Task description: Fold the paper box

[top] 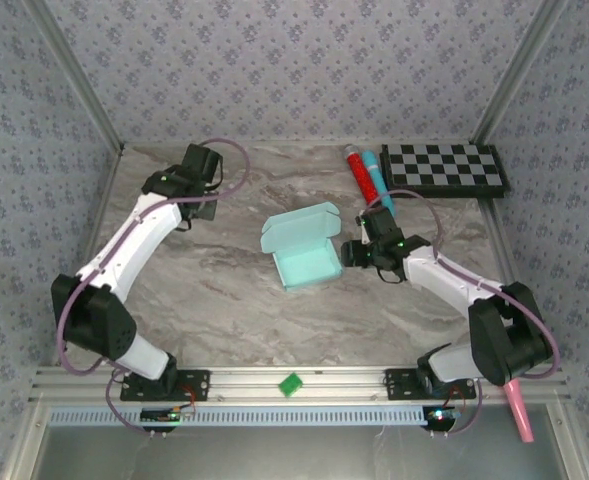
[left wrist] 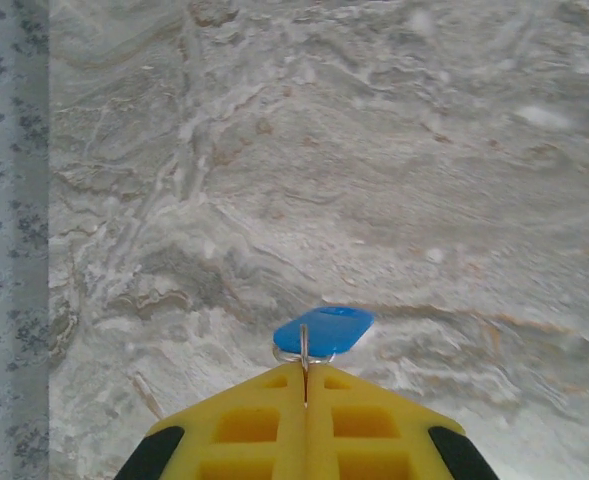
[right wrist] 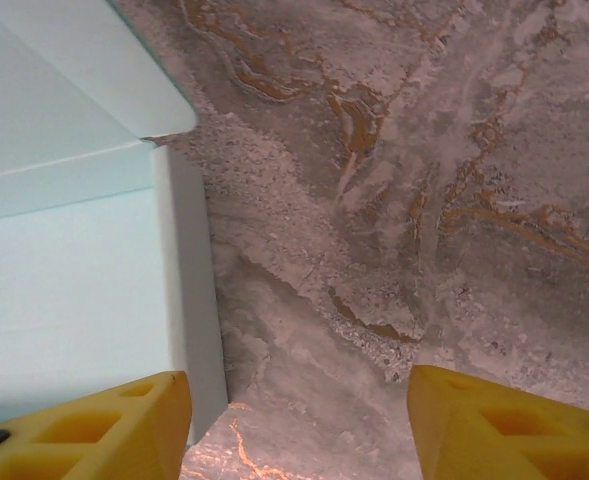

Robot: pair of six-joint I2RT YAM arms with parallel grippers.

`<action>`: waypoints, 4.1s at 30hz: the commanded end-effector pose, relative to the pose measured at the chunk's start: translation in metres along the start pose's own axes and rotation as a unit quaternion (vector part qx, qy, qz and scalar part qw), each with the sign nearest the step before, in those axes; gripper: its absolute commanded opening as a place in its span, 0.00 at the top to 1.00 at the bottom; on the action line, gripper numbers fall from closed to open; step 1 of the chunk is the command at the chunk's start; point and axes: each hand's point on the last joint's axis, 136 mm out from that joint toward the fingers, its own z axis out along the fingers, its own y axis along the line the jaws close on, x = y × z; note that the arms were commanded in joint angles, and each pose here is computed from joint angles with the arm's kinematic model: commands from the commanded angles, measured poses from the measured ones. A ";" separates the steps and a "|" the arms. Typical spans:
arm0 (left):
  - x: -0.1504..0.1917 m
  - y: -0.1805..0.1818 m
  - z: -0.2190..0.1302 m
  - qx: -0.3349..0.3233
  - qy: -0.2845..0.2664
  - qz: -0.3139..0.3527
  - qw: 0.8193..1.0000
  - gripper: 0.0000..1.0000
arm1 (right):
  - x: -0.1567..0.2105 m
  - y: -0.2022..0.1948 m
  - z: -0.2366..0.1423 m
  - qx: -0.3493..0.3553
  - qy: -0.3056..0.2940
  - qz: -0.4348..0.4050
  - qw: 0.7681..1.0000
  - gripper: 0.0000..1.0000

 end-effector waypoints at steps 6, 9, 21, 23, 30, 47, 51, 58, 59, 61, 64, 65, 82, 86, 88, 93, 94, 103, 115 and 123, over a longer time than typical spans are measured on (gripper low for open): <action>0.003 -0.016 -0.072 0.085 -0.057 0.034 0.994 1.00 | 0.016 -0.009 0.021 0.014 0.013 0.048 0.999 0.51; 0.003 -0.028 -0.095 0.132 -0.079 0.049 0.987 1.00 | 0.021 -0.004 0.029 0.009 0.022 0.045 0.999 0.52; 0.011 -0.109 -0.145 0.268 -0.104 0.142 0.947 1.00 | 0.029 0.025 0.049 -0.018 0.038 0.027 0.999 0.54; 0.014 -0.124 -0.146 0.285 -0.101 0.158 0.940 1.00 | 0.029 0.032 0.050 -0.025 0.038 0.026 0.999 0.54; 0.027 -0.168 -0.130 0.319 -0.073 0.187 0.926 1.00 | 0.023 0.040 0.044 -0.021 0.020 0.013 0.999 0.54; 0.054 -0.226 -0.033 0.279 -0.005 0.216 0.936 1.00 | 0.008 0.023 0.016 0.007 -0.028 0.020 0.999 0.53; 0.063 -0.232 -0.017 0.268 0.017 0.230 0.935 1.00 | 0.009 0.019 0.015 0.011 -0.028 0.022 0.999 0.52; 0.069 -0.245 0.002 0.263 0.037 0.246 0.932 1.00 | 0.011 0.014 0.014 0.018 -0.027 0.026 0.999 0.52; 0.070 -0.246 0.006 0.261 0.042 0.248 0.932 1.00 | 0.012 0.013 0.014 0.018 -0.026 0.027 0.999 0.52; 0.071 -0.249 0.010 0.259 0.047 0.251 0.931 1.00 | 0.011 0.012 0.014 0.019 -0.027 0.028 0.999 0.52; 0.074 -0.256 0.014 0.262 0.053 0.255 0.929 1.00 | 0.012 0.012 0.014 0.019 -0.025 0.029 0.999 0.52; 0.075 -0.258 0.016 0.266 0.058 0.257 0.927 1.00 | 0.012 0.011 0.014 0.019 -0.024 0.029 0.999 0.52; 0.071 -0.281 0.030 0.280 0.075 0.262 0.920 0.87 | 0.015 0.006 0.015 0.019 -0.018 0.035 0.999 0.51; 0.071 -0.281 0.029 0.280 0.074 0.262 0.920 0.79 | 0.015 0.005 0.015 0.020 -0.018 0.036 0.999 0.51; 0.069 -0.280 0.027 0.282 0.070 0.262 0.920 0.78 | 0.014 0.005 0.015 0.020 -0.019 0.037 0.999 0.50; 0.062 -0.270 0.017 0.275 0.038 0.254 0.926 0.72 | 0.012 0.005 0.014 0.020 -0.022 0.037 0.999 0.50; 0.059 -0.265 0.015 0.268 0.031 0.251 0.930 0.72 | 0.011 0.005 0.013 0.021 -0.022 0.036 0.999 0.50; 0.034 -0.224 -0.021 0.237 -0.063 0.207 0.947 0.68 | 0.001 0.007 0.004 0.018 -0.033 0.023 0.999 0.50; 0.018 -0.134 -0.066 0.188 -0.141 0.101 0.967 0.53 | -0.039 0.028 -0.023 -0.025 -0.045 -0.068 0.996 0.46; 0.032 -0.093 -0.044 0.202 -0.110 0.032 0.973 0.46 | -0.062 0.043 -0.037 -0.080 -0.036 -0.138 0.987 0.35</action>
